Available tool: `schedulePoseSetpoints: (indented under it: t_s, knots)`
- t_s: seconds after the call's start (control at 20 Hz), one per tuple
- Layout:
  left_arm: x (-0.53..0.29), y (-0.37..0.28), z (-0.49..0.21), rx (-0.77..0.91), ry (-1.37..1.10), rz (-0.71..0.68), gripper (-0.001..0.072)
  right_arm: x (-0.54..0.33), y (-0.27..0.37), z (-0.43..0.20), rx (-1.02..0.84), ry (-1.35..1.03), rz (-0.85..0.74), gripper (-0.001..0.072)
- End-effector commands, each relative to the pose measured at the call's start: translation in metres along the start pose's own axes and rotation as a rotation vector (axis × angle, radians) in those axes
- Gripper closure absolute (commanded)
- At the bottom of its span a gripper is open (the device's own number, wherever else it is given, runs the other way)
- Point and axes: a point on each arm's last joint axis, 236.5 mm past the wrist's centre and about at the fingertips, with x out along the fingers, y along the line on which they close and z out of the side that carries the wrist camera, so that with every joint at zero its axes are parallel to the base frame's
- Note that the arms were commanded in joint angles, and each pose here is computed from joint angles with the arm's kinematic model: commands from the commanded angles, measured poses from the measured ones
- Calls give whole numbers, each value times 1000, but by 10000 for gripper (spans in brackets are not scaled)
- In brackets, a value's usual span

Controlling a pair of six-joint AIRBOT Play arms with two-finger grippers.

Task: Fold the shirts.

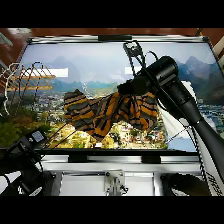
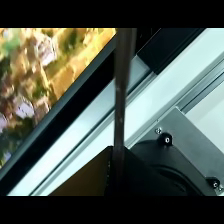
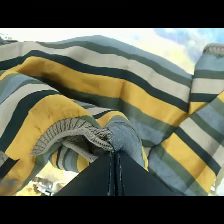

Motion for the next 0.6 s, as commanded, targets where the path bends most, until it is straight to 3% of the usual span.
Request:
schedulePoseSetpoints:
  t_s: [0.0, 0.55]
  knots:
    - [17, -1, 20, 47, -49, 8, 675, 0, 0, -1, 4, 3, 2, 659]
    - [54, 16, 80, 18, -87, 48, 675, -15, -2, -14, 13, 47, 9, 659]
